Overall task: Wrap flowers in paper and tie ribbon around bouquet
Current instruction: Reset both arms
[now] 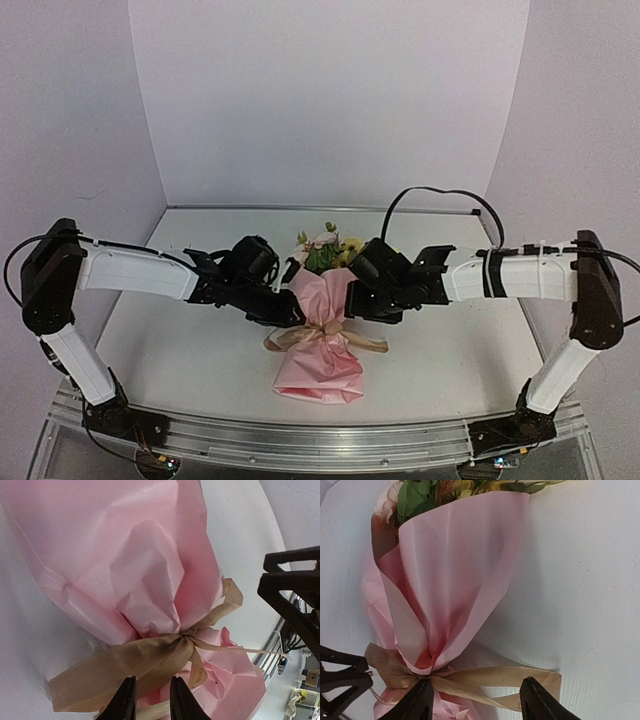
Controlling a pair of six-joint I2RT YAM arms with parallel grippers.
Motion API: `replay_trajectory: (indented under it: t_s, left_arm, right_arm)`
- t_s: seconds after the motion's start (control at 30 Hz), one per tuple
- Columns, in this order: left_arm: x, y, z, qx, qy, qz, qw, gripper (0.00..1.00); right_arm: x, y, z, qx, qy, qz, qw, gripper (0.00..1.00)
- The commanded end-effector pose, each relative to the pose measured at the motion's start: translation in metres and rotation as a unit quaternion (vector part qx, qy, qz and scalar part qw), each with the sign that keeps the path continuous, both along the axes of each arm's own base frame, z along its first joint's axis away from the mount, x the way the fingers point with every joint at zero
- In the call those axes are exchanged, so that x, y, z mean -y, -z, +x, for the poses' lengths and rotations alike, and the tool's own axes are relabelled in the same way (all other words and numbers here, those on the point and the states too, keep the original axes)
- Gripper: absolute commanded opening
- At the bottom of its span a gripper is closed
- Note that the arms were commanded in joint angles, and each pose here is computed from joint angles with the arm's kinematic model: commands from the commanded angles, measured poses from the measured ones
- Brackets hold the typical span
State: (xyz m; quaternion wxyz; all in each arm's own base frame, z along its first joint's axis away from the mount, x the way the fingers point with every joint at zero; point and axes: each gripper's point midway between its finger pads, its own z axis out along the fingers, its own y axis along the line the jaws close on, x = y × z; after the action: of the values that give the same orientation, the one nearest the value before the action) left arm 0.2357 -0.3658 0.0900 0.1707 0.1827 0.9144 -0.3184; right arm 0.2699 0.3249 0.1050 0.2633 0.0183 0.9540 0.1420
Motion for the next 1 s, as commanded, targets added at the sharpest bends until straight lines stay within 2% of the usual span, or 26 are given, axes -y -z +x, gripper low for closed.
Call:
replay_trajectory:
  t_s: [0.0, 0.1, 0.37, 0.5, 0.7, 0.8, 0.87, 0.97]
  left_arm:
    - [0.019, -0.012, -0.015, 0.001, 0.040, -0.015, 0.999, 0.23]
    - [0.021, -0.006, -0.026, -0.012, 0.055, -0.015, 0.998, 0.21]
    - [0.021, 0.003, -0.044, -0.034, 0.074, -0.011, 0.997, 0.19]
    - [0.020, -0.005, -0.046, -0.027, 0.071, -0.018, 0.997, 0.22]
    - [0.013, -0.025, -0.042, -0.004, 0.051, -0.030, 0.998, 0.27]
    - [0.002, -0.043, -0.039, 0.018, 0.029, -0.039, 0.999, 0.28]
    - [-0.009, -0.057, -0.035, 0.044, 0.008, -0.042, 0.998, 0.33]
    - [-0.030, -0.082, -0.022, 0.089, -0.040, -0.049, 0.994, 0.49]
  right_arm:
    - [-0.031, -0.008, -0.004, 0.004, -0.045, 0.011, 0.999, 0.62]
    - [-0.042, 0.001, -0.016, -0.007, -0.063, 0.006, 0.998, 0.59]
    - [-0.050, 0.025, -0.050, -0.025, -0.092, -0.017, 0.995, 0.38]
    - [-0.052, 0.029, -0.060, -0.029, -0.104, -0.023, 0.994, 0.36]
    - [-0.042, 0.022, -0.059, -0.018, -0.095, -0.030, 0.995, 0.39]
    - [-0.024, 0.004, -0.057, 0.006, -0.074, -0.027, 0.997, 0.45]
    - [-0.010, -0.012, -0.055, 0.029, -0.059, -0.021, 0.998, 0.51]
    - [0.016, -0.034, -0.051, 0.064, -0.026, -0.009, 0.998, 0.66]
